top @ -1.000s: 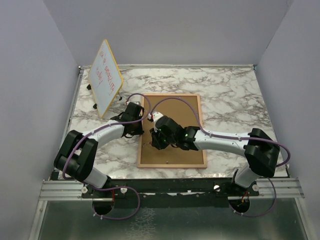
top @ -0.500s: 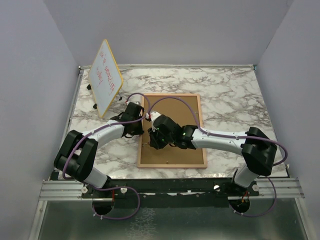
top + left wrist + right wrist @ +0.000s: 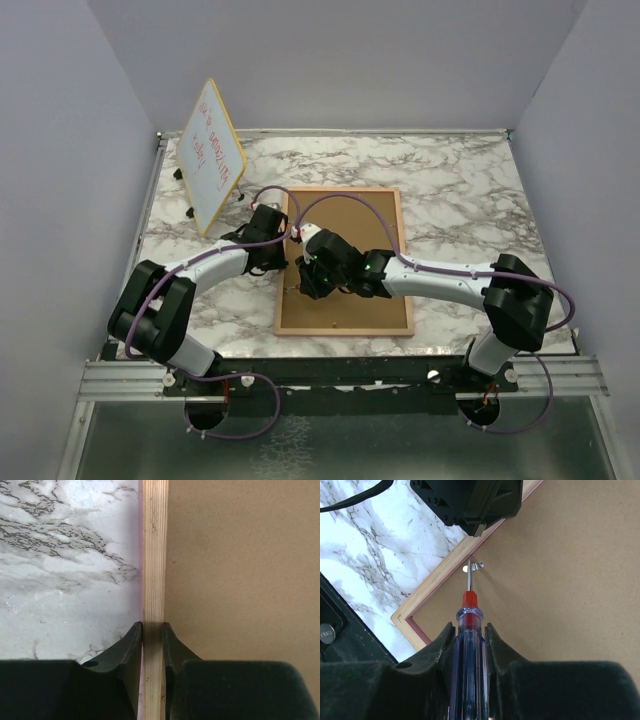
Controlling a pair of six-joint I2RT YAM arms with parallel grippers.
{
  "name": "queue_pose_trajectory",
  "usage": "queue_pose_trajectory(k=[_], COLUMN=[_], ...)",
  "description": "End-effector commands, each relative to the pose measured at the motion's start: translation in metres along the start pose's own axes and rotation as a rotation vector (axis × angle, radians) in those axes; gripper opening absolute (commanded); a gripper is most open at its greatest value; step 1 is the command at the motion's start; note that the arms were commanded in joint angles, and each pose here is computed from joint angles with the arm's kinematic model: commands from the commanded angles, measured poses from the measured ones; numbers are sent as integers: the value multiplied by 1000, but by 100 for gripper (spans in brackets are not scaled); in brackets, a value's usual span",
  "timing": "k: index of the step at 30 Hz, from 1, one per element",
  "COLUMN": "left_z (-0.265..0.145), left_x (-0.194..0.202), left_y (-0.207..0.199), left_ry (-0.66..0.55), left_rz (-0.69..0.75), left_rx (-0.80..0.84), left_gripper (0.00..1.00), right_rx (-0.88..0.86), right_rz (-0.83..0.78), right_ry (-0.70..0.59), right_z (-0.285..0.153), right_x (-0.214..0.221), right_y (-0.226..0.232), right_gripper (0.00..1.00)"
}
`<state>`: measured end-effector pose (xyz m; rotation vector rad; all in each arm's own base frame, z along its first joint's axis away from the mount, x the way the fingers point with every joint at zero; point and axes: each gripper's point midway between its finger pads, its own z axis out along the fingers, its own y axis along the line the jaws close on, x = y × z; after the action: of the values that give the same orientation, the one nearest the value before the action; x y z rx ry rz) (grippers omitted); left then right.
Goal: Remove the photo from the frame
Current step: Release the photo frame item from the photo frame.
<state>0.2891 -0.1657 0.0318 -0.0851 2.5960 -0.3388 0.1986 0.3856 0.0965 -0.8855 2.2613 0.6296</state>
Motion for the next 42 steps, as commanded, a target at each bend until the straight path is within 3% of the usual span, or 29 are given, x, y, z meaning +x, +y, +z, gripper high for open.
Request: queue_pose_trajectory(k=[1, 32, 42], left_z=[2, 2, 2], left_x=[12, 12, 12], left_y=[0, 0, 1], left_ry=[34, 35, 35], left_rz=[10, 13, 11], left_rx=[15, 15, 15], left_gripper=[0, 0, 0], right_rx=[38, 13, -3], right_rz=[-28, -42, -5], right_ry=[50, 144, 65], right_z=[-6, -13, -16], right_x=[15, 37, 13], right_y=[-8, -6, 2], right_gripper=[1, 1, 1])
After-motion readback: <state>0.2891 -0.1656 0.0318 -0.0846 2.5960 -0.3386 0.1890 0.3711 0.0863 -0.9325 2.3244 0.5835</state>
